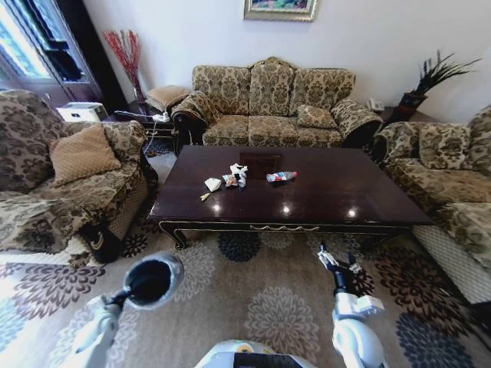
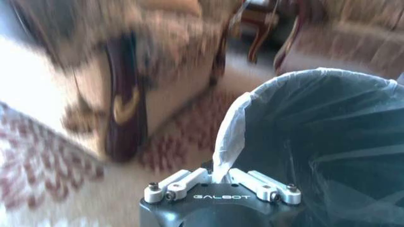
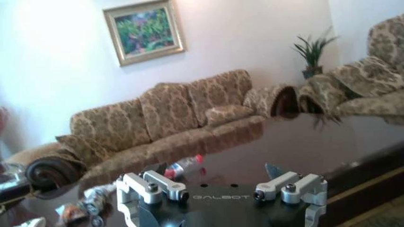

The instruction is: Move to the front of the table and place the trash on the table into the trash bin.

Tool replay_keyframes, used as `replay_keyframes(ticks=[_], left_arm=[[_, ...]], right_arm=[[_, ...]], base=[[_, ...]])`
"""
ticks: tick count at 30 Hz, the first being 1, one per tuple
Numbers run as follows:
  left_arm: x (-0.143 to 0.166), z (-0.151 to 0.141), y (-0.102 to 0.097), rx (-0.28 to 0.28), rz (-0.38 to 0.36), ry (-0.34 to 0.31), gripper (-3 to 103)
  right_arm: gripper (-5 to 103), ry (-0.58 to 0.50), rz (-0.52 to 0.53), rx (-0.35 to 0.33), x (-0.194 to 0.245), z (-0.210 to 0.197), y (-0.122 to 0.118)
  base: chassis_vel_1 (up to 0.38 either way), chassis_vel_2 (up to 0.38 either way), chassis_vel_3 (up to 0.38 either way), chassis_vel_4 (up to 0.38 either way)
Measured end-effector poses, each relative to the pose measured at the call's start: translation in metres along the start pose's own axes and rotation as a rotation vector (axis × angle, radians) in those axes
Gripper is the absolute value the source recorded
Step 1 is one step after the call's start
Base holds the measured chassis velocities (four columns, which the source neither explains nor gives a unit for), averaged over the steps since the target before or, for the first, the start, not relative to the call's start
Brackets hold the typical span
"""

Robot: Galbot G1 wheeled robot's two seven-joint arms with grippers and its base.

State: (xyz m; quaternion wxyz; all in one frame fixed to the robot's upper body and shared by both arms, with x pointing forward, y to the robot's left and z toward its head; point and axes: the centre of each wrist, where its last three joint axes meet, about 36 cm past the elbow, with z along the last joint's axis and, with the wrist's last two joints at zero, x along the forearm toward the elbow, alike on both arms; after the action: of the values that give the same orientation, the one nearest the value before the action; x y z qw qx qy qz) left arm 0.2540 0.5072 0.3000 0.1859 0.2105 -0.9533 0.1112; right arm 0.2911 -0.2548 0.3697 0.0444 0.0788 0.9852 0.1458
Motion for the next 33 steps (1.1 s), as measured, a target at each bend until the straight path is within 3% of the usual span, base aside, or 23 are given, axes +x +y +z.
replay_keyframes(ticks=[1,6,8,10,12,13,16,20,26,33], left_arm=[[0.019,-0.018,0.002,-0.007,-0.006,-0.043,0],[0.051,-0.059,-0.009,-0.010,0.017,-0.135,0],[0.067,-0.089,-0.029,-0.011,0.063,-0.219,0],[0.069,-0.098,-0.038,-0.006,0.084,-0.249,0],[0.071,-0.118,-0.073,0.024,0.154,-0.337,0],[0.071,-0.118,-0.073,0.024,0.154,-0.337,0],[0.080,-0.132,-0.114,0.058,0.232,-0.375,0],[0.093,-0.138,-0.137,0.051,0.297,-0.391,0],[0.102,-0.144,-0.146,0.014,0.340,-0.416,0],[0.103,-0.148,-0.147,-0.003,0.370,-0.431,0]], right_arm=[[100,-0.019,-0.015,0.003,-0.005,-0.001,0.004],[100,-0.061,-0.037,0.020,-0.012,-0.003,0.010],[100,-0.079,-0.048,0.035,-0.013,-0.003,0.013],[100,-0.079,-0.052,0.046,-0.012,-0.002,0.013],[100,-0.083,-0.061,0.064,-0.009,-0.001,0.015],[100,-0.083,-0.061,0.064,-0.009,-0.001,0.015],[100,-0.101,-0.068,0.065,-0.005,-0.002,0.018],[100,-0.107,-0.071,0.068,0.002,-0.005,0.019],[100,-0.123,-0.062,0.070,0.008,-0.007,0.018],[100,-0.152,-0.076,0.091,0.011,0.000,0.025]], base=[[0.000,0.000,0.000,0.000],[0.000,0.000,0.000,0.000],[0.000,0.000,0.000,0.000],[0.000,0.000,0.000,0.000],[0.000,0.000,0.000,0.000],[0.000,0.000,0.000,0.000],[0.000,0.000,0.000,0.000],[0.002,0.016,0.000,-0.011],[0.002,0.098,-0.002,-0.123],[-0.012,0.353,0.007,-0.345]])
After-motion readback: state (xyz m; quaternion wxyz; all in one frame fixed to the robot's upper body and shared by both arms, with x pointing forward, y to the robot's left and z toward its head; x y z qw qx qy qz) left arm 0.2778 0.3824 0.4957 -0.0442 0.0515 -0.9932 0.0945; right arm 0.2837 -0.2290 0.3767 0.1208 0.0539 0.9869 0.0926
